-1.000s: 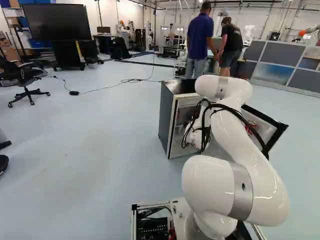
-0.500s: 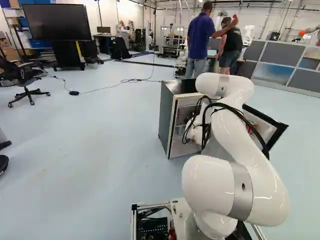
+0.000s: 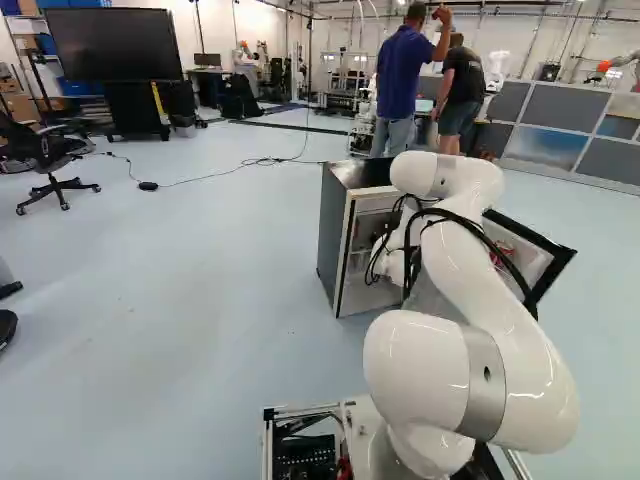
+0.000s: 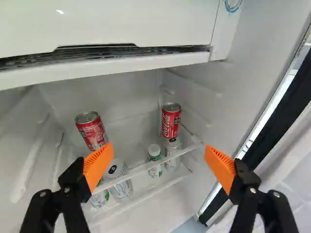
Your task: Grab a drink from the fridge
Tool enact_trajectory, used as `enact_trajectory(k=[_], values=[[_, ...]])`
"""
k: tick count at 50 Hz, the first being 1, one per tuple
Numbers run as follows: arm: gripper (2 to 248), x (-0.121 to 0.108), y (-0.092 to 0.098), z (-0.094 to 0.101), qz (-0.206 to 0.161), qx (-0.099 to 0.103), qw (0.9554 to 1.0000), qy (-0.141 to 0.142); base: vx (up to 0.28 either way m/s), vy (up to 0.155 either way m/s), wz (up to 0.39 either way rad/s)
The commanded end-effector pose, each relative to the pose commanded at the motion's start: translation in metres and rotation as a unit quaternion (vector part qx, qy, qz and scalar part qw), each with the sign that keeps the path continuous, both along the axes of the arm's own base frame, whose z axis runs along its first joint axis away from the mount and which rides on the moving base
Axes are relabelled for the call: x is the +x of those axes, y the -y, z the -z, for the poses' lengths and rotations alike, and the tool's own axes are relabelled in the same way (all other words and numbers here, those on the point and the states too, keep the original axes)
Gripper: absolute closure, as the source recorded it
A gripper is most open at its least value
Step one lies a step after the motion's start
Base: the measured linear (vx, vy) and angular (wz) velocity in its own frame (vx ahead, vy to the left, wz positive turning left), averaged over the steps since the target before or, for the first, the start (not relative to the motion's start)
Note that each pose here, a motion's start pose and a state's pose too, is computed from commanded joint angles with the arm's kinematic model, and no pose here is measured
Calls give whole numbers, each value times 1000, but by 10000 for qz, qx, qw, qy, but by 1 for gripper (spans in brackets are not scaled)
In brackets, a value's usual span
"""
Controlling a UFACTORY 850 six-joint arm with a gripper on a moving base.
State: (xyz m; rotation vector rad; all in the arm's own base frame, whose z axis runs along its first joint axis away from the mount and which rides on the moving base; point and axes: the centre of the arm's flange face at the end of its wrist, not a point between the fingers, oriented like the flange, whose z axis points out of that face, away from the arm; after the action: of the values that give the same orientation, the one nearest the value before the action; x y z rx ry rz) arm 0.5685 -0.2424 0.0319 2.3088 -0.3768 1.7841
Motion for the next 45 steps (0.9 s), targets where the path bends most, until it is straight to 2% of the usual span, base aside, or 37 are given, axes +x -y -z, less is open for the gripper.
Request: enact_trajectory(k=[45], values=[[3,38,18,28,9,43,9997,-243,0,0,0]])
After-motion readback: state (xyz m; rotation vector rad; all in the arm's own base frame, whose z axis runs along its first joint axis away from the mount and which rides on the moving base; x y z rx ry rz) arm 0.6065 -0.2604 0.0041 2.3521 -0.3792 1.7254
